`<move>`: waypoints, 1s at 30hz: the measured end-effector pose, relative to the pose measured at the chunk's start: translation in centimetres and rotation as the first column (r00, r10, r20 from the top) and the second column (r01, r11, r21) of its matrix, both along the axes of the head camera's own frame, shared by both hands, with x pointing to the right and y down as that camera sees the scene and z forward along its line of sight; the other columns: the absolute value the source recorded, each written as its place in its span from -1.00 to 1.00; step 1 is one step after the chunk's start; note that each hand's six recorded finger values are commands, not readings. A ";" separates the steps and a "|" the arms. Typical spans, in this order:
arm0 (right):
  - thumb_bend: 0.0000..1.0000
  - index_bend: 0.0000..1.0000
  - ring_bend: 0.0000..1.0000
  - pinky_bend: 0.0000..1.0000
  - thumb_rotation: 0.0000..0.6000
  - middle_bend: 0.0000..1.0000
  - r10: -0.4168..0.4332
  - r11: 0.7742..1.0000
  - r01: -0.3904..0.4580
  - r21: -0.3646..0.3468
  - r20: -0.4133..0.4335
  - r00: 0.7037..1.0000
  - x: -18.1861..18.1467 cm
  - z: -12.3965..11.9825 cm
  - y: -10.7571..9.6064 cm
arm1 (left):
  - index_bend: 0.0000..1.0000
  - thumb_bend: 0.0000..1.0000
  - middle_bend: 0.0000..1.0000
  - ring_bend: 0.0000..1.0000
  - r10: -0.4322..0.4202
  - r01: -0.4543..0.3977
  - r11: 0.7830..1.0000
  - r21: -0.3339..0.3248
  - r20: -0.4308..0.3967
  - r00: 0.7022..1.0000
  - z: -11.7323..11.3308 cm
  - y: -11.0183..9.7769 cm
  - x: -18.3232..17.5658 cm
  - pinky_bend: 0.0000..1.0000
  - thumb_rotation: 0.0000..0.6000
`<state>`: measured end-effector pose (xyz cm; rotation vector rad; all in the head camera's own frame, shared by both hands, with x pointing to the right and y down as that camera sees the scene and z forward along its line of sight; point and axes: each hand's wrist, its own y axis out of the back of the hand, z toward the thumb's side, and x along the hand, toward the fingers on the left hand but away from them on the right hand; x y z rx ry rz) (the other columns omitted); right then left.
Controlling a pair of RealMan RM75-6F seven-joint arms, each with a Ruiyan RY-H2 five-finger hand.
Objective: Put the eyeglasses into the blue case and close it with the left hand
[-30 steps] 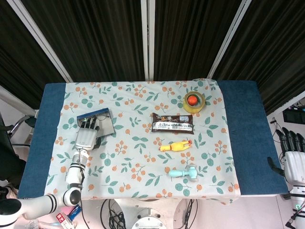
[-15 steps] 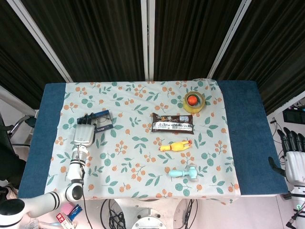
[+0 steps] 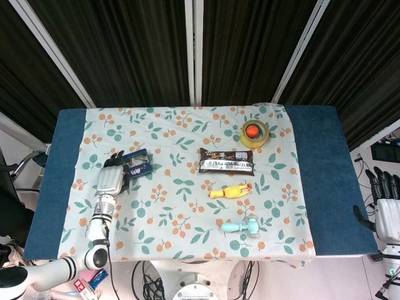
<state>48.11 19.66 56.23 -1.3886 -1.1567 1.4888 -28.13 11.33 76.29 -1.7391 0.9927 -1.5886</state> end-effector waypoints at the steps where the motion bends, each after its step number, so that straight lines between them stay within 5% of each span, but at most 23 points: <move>1: -0.56 -1.00 -1.00 -1.00 1.00 -1.00 -0.001 1.000 0.001 0.000 0.000 1.000 0.0 0.0 0.0 | 0.56 0.16 -0.93 -0.98 0.003 -0.003 1.000 0.011 -0.006 1.000 -0.4 0.1 0.1 -0.73 1.00; 6: -0.56 -1.00 -1.00 -1.00 1.00 -1.00 -0.001 1.000 0.001 -0.007 -0.001 1.000 0.0 0.2 0.0 | 0.58 0.16 -0.92 -0.98 0.017 -0.016 0.999 0.050 -0.025 1.000 -2.2 1.1 0.2 -0.73 1.00; 17: -0.56 -1.00 -1.00 -1.00 1.00 -1.00 -0.016 1.000 0.016 -0.021 -0.001 1.000 -0.4 0.6 0.1 | 0.58 0.16 -0.90 -0.98 0.112 -0.111 0.990 0.092 -0.013 0.994 -6.8 6.8 -1.0 -0.73 1.00; 30: -0.56 -1.00 -1.00 -1.00 1.00 -1.00 -0.010 1.000 0.010 -0.025 -0.006 1.000 -0.4 0.6 0.2 | 0.57 0.16 -0.90 -0.98 0.108 -0.108 0.986 0.124 0.007 0.994 -6.1 3.4 -0.7 -0.73 1.00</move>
